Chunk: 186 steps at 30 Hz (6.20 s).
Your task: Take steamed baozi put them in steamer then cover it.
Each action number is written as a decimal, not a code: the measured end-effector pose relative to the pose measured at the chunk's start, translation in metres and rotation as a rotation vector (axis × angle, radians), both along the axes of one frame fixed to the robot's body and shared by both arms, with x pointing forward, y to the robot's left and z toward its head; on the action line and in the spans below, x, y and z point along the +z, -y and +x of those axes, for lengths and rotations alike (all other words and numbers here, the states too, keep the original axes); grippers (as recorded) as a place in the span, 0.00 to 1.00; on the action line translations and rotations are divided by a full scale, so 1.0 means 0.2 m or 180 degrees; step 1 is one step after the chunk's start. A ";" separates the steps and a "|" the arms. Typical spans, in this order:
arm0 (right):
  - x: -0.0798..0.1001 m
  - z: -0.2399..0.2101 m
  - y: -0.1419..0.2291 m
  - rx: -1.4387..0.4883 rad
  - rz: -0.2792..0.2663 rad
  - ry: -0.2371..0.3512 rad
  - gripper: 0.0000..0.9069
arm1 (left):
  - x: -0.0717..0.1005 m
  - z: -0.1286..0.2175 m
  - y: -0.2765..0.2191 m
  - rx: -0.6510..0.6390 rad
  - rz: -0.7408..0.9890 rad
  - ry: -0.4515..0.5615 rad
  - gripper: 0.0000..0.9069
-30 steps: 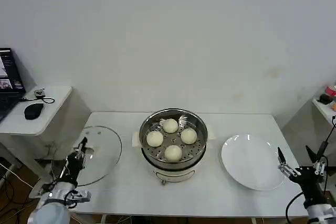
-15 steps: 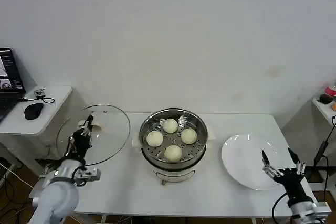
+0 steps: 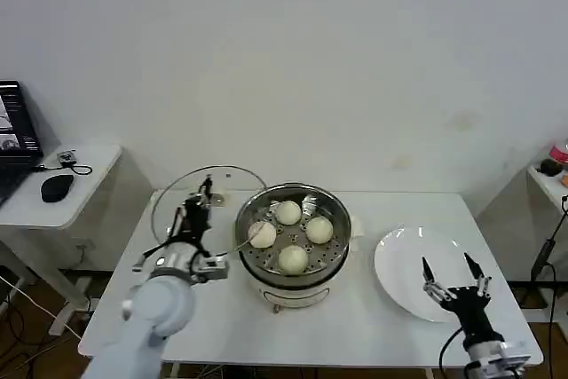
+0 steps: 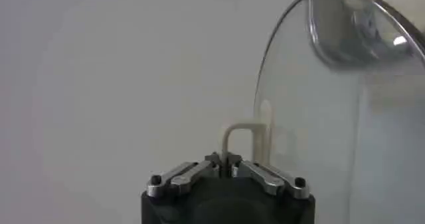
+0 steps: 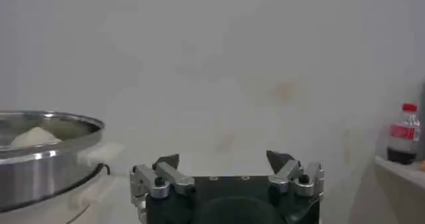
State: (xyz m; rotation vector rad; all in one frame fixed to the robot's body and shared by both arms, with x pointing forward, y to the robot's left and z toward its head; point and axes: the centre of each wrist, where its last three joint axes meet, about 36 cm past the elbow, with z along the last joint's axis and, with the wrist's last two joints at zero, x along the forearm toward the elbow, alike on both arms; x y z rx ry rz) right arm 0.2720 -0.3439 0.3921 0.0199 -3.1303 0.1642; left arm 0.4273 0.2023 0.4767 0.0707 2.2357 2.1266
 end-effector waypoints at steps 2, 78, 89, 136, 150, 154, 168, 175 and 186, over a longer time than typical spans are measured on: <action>-0.01 0.01 -0.02 0.0013 0.0003 -0.0001 1.00 | 0.00 0.01 0.08 -0.0043 -0.0005 -0.0017 0.00; -0.12 0.02 -0.18 0.0299 0.0086 -0.0132 1.00 | -0.23 0.02 0.87 -0.0253 0.0207 -0.0161 0.00; -0.12 0.02 -0.20 0.0342 0.0086 -0.0134 1.00 | -0.24 0.00 0.87 -0.0250 0.0115 -0.0198 1.00; -0.09 -0.04 -0.13 0.0390 -0.0020 -0.0185 1.00 | -0.15 -0.73 0.16 -0.0664 -0.2057 0.0112 1.00; -0.03 -0.07 -0.18 0.0358 -0.0120 -0.0387 1.00 | -0.35 -0.96 -0.25 0.0273 -0.3822 0.0106 1.00; -0.03 -0.07 -0.18 0.0337 -0.0162 -0.0424 1.00 | -0.39 -0.99 -0.30 0.0433 -0.4005 0.0094 1.00; -0.04 -0.07 -0.20 0.0320 -0.0186 -0.0531 1.00 | -0.46 -1.06 -0.40 0.0663 -0.4277 0.0091 1.00; -0.03 -0.09 -0.21 0.0318 -0.0087 -0.0609 1.00 | -0.46 -1.07 -0.36 0.0720 -0.4365 0.0082 1.00; -0.01 -0.16 -0.26 0.0433 0.0098 -0.0660 1.00 | -0.47 -1.06 -0.31 0.0789 -0.4431 0.0034 1.00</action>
